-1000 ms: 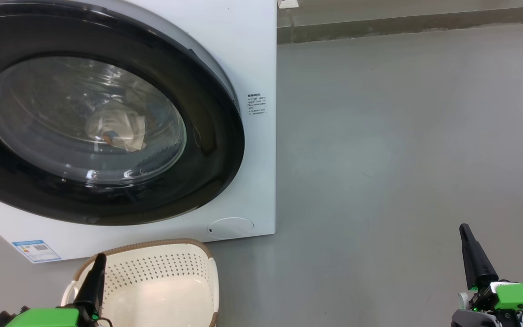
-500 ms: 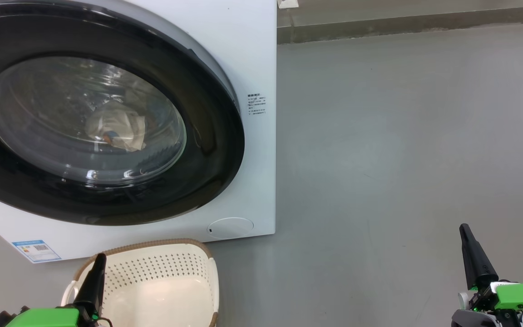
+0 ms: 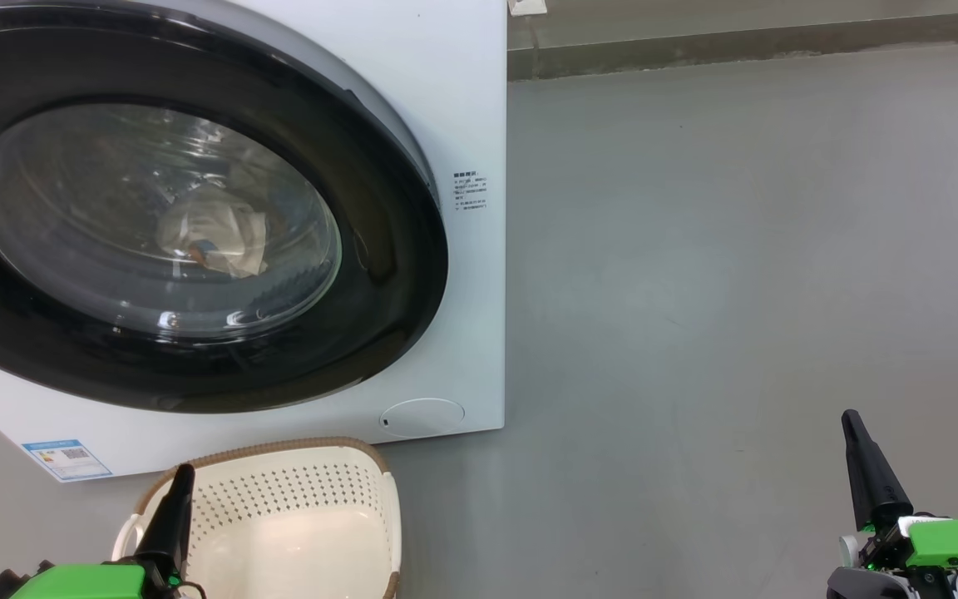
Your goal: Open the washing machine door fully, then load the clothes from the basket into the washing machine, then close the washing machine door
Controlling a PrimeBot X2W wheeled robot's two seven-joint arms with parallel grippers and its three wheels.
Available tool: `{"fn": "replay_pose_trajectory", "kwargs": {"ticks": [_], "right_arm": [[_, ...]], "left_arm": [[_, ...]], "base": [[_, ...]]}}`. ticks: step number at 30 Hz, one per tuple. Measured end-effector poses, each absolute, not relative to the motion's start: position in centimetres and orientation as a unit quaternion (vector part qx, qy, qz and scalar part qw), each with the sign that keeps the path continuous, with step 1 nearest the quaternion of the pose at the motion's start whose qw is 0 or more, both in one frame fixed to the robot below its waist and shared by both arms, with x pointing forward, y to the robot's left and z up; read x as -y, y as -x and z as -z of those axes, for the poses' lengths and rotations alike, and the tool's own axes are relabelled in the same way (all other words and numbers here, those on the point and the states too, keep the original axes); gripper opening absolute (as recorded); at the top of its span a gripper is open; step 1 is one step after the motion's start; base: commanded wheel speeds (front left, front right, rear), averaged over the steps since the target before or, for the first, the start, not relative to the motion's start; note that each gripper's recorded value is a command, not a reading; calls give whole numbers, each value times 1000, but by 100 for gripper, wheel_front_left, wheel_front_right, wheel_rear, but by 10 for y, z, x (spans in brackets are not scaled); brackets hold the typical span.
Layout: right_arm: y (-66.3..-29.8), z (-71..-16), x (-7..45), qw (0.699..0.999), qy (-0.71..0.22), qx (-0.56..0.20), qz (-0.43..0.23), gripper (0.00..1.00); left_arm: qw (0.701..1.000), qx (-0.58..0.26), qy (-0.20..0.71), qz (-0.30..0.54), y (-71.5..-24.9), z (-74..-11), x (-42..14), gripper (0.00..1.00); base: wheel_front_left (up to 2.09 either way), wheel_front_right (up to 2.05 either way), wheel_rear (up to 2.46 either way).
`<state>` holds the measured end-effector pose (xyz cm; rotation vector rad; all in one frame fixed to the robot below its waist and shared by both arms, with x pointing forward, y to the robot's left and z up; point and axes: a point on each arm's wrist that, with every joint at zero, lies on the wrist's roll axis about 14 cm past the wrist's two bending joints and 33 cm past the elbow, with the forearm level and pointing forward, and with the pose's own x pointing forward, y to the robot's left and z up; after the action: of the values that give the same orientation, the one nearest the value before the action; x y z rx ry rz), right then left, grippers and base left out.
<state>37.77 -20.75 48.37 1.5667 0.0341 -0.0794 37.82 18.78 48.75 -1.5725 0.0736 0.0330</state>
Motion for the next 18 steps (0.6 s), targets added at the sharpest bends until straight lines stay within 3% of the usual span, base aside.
{"fn": "replay_pose_trajectory", "kwargs": {"ticks": [18], "right_arm": [[-378,-484,208,708,-705,-15,36,0]], "left_arm": [[706,-33,708,-15,-378,-487,-188,0]], "base": [[0,0,0]]}}
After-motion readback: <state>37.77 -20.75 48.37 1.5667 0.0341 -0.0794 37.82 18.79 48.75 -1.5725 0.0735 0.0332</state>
